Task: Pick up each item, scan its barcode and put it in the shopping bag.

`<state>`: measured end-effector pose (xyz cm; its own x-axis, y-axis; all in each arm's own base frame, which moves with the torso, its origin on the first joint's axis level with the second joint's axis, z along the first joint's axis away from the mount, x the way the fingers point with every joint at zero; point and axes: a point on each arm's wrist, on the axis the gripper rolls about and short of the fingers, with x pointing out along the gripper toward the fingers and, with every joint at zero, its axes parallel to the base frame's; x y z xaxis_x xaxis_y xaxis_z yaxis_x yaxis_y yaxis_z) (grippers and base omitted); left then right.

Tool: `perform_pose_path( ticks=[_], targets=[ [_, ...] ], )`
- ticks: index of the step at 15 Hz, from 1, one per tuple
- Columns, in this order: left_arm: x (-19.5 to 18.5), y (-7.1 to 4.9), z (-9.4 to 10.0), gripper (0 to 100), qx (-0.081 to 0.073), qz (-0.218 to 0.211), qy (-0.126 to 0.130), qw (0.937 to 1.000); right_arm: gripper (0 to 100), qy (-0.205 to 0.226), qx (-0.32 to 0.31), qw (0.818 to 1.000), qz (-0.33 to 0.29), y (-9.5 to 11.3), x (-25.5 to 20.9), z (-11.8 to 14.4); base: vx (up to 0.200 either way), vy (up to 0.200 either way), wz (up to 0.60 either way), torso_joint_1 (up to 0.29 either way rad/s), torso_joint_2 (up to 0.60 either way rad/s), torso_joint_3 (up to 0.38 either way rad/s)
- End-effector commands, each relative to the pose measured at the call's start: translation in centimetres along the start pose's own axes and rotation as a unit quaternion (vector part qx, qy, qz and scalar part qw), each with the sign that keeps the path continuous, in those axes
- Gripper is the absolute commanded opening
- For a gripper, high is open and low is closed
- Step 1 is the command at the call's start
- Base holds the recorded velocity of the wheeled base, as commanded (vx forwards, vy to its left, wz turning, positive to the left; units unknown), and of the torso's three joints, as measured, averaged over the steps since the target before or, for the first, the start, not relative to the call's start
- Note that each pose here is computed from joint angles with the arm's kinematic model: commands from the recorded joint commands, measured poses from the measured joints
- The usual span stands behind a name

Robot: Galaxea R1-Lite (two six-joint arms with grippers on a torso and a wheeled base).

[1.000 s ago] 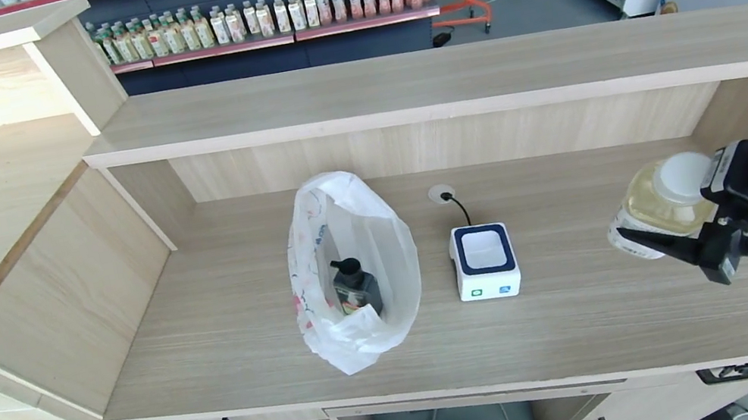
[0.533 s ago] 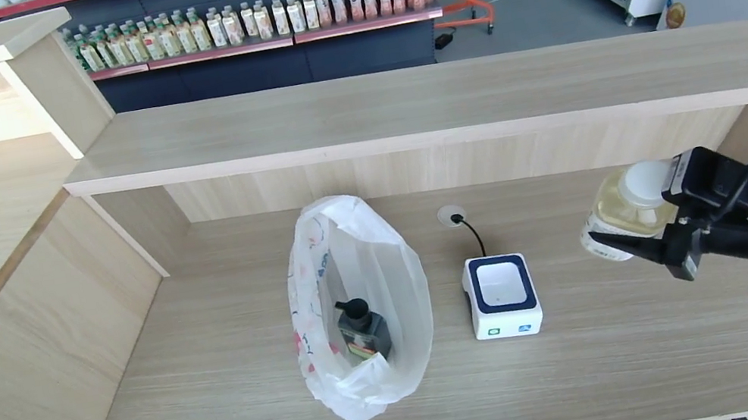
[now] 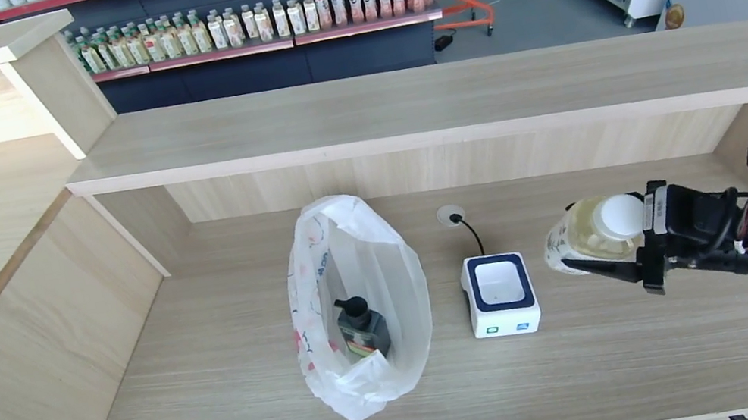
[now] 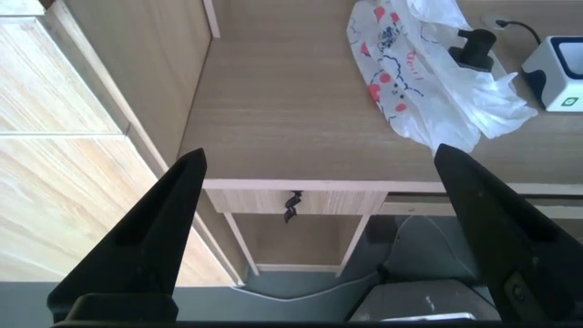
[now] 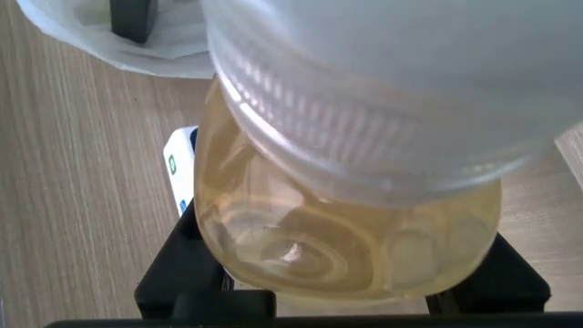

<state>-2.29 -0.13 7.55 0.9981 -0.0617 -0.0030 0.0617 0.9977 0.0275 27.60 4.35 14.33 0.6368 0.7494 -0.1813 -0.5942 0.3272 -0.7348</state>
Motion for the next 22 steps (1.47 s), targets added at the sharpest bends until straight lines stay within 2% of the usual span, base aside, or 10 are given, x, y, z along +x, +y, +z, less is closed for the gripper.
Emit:
perform_pose_path(
  ticks=[1,4,9,13,17,22],
  targets=[
    [0.0,0.0,0.0,100,0.0,0.0,0.0,1.0,0,-0.007,0.005,1.0,0.028,0.8,0.9,-1.3,0.0,0.0,0.0,0.0,0.0,0.0],
    [0.0,0.0,0.0,100,0.0,0.0,0.0,1.0,0,-0.038,-0.033,0.997,0.065,1.6,2.0,-2.9,0.0,0.0,0.0,0.0,0.0,0.0],
    [0.0,0.0,0.0,100,0.0,0.0,0.0,1.0,0,-0.059,-0.088,0.992,0.072,1.0,4.1,-4.6,0.0,0.0,0.0,0.0,0.0,0.0],
    [0.0,0.0,0.0,100,0.0,0.0,0.0,1.0,0,-0.064,-0.089,0.99,0.085,1.5,5.5,-5.6,0.0,0.0,0.0,0.0,0.0,0.0],
    [0.0,0.0,-0.1,100,0.0,0.0,0.001,1.0,0,-0.098,-0.11,0.985,0.085,1.2,7.8,-5.7,0.0,0.0,0.0,0.0,0.0,0.0],
    [0.0,0.0,0.0,100,0.0,0.0,0.0,1.0,0,-0.103,-0.111,0.985,0.088,1.3,9.2,-6.8,0.0,0.0,0.0,0.0,0.0,0.0]
  ],
)
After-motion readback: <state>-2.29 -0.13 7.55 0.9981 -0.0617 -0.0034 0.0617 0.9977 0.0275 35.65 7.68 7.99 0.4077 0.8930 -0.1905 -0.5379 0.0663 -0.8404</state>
